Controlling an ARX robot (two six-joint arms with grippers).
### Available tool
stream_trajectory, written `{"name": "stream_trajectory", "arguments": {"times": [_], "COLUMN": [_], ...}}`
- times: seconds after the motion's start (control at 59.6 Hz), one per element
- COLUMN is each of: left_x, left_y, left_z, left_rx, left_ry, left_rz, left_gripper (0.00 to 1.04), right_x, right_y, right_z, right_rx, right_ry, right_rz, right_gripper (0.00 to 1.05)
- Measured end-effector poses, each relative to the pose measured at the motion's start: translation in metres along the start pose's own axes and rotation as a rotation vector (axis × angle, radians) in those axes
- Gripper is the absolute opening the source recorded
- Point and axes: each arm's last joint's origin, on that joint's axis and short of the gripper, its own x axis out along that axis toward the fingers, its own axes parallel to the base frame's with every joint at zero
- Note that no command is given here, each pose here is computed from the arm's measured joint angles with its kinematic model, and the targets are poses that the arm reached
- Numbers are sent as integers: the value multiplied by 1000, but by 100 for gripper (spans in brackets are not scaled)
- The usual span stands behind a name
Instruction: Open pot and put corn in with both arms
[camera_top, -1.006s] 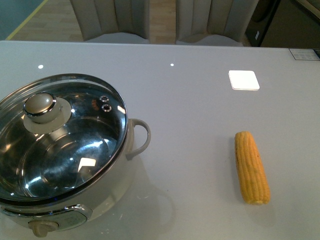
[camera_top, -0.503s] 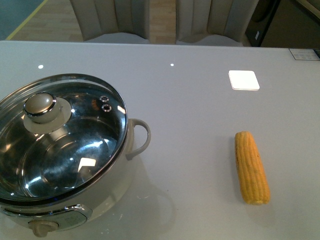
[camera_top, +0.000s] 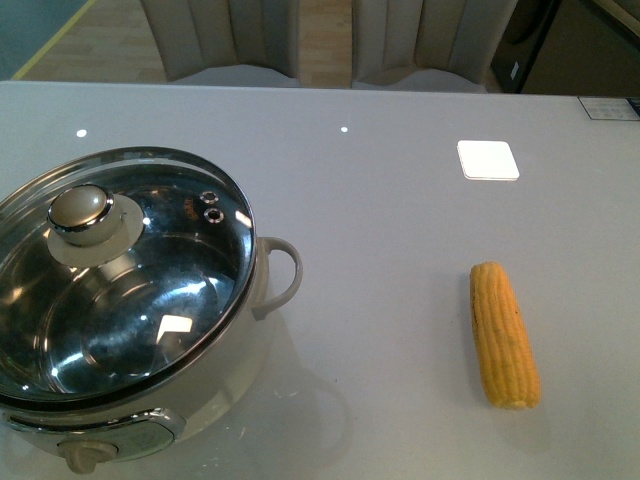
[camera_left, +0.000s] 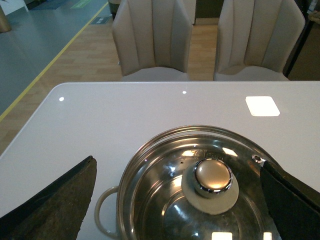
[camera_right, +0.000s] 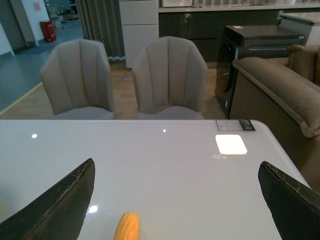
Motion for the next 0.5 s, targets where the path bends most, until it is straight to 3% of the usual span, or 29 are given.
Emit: {"name": "stream_trajectory", "arguments": {"times": [0.218, 0.335, 0.503], "left_x": [72, 108, 124], "left_y": [-18, -23, -26], "left_z": [0, -25, -51], "left_rx": [-16, -29, -34], "left_ry": [-45, 28, 102], "left_rz": [-24, -8, 19], "left_gripper": [98, 98, 98], "right_x": [0, 0, 0], "right_y": [0, 0, 0], "right_z": [0, 0, 0], "right_rx": [0, 0, 0], "right_ry": [0, 0, 0], "right_rz": [0, 0, 0], "right_gripper": [96, 96, 96]}}
